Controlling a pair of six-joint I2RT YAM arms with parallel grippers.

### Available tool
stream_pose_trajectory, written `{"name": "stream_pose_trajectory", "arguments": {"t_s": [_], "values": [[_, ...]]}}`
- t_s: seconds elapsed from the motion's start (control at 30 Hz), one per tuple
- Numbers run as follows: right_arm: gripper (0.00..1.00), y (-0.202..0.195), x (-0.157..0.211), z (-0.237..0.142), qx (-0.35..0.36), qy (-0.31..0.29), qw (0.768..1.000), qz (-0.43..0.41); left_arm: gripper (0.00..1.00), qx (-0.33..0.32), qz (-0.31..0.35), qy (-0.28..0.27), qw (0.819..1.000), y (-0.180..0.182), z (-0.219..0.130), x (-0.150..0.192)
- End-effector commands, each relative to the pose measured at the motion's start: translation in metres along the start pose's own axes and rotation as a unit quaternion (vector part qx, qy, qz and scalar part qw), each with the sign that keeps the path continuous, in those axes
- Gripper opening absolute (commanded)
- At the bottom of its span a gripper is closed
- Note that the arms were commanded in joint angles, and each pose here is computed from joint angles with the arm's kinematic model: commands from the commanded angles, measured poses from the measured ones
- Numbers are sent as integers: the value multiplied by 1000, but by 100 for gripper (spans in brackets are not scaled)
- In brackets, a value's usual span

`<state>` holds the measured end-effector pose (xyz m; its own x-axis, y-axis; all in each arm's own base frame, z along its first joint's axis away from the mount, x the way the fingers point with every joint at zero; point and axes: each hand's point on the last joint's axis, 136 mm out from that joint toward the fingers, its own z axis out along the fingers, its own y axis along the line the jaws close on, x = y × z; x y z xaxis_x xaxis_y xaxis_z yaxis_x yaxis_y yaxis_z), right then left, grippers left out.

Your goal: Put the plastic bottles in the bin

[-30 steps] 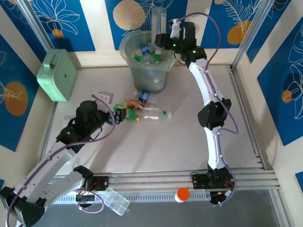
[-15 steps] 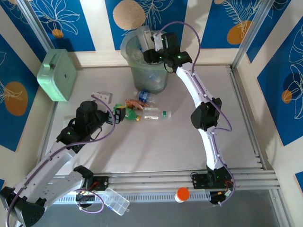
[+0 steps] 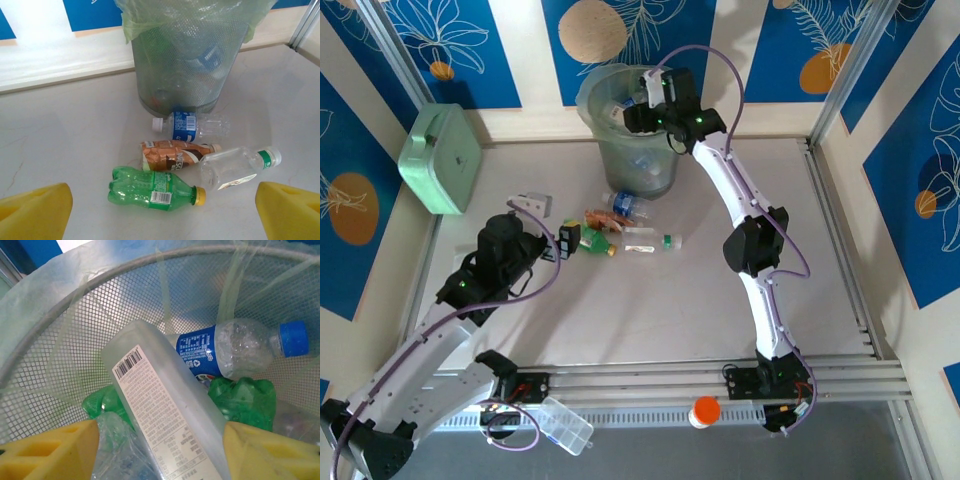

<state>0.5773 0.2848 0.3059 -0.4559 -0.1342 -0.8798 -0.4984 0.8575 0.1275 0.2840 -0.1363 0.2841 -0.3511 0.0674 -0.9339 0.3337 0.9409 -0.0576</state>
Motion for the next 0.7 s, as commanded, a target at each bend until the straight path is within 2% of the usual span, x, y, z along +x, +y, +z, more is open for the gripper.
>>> {"name": "stream_pose_trajectory", "arguments": {"t_s": [0.0, 0.17, 0.33, 0.47, 0.67], "values": [[57, 4, -24, -14, -12, -30, 999, 7, 94, -13, 12, -15, 1000, 4, -4, -5], [43, -1, -5, 4, -13, -7, 1000, 10, 94, -17, 13, -15, 1000, 5, -3, -4], [42, 1, 0, 4, -22, 4, 1000, 16, 99, -23, 12, -19, 999, 7, -2, -4], [43, 17, -33, -26, -33, -35, 999, -2, 99, -60, -6, -28, 998, 20, -2, -4], [49, 43, -100, -106, -50, -123, 991, -16, 99, -87, -32, -45, 995, 30, -4, -6]]}}
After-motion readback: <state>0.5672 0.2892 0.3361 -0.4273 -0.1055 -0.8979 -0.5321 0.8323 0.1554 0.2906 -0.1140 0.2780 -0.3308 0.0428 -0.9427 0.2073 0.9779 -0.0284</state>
